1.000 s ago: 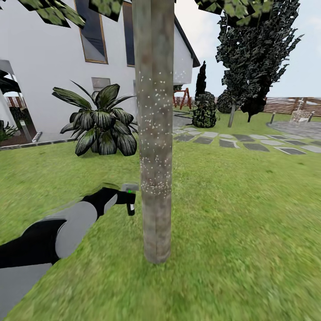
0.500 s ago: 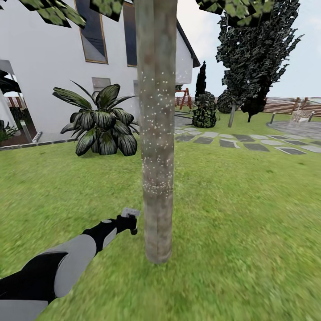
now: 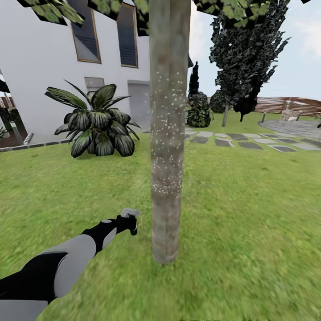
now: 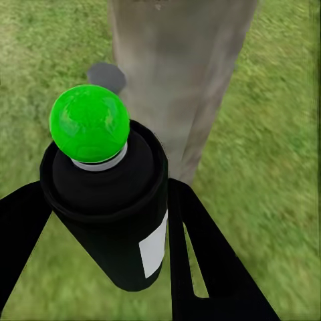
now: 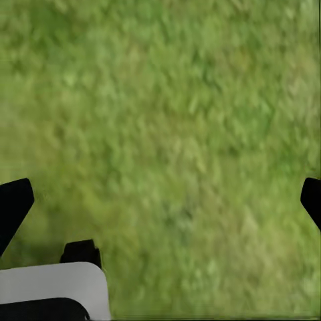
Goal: In the garden, pick up the pesticide atomizer on the floor and spray pesticide onto both trees until each tree trunk is fully covered.
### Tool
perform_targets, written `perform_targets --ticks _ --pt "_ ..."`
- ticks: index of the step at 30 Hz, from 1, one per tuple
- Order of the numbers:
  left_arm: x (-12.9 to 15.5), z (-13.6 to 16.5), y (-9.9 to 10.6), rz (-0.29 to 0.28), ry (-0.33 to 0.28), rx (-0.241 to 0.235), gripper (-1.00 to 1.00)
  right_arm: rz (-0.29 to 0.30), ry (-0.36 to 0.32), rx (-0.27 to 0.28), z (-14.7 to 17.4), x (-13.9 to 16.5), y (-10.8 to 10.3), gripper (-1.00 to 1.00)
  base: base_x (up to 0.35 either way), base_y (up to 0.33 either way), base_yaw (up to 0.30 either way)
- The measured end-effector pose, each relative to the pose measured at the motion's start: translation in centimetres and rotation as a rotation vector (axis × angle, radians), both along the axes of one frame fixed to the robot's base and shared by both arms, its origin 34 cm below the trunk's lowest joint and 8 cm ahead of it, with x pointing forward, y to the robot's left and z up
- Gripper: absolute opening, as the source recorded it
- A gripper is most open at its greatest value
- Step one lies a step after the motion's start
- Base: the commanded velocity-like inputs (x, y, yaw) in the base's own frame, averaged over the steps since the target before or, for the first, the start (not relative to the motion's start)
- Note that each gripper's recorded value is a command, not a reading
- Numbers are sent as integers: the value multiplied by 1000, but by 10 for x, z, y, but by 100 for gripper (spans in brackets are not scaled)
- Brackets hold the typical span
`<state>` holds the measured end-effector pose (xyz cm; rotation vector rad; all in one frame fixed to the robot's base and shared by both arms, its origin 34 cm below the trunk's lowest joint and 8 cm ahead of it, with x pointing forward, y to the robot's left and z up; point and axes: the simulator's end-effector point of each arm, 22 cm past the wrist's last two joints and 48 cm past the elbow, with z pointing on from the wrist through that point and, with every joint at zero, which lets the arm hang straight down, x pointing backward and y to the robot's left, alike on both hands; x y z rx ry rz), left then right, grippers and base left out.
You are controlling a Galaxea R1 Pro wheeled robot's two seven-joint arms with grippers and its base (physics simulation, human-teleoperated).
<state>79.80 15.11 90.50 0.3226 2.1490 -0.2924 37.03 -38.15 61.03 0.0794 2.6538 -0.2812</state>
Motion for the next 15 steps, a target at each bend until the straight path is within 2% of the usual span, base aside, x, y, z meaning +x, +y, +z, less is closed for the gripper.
perform_targets --ticks 5,15 --pt "0 1 -1 -1 -2 -2 -100 -4 0 -8 1 0 -4 100 105 340 -89" --pt "-1 0 -2 -3 0 -3 -100 -3 0 -8 1 0 -3 100 164 329 -272"
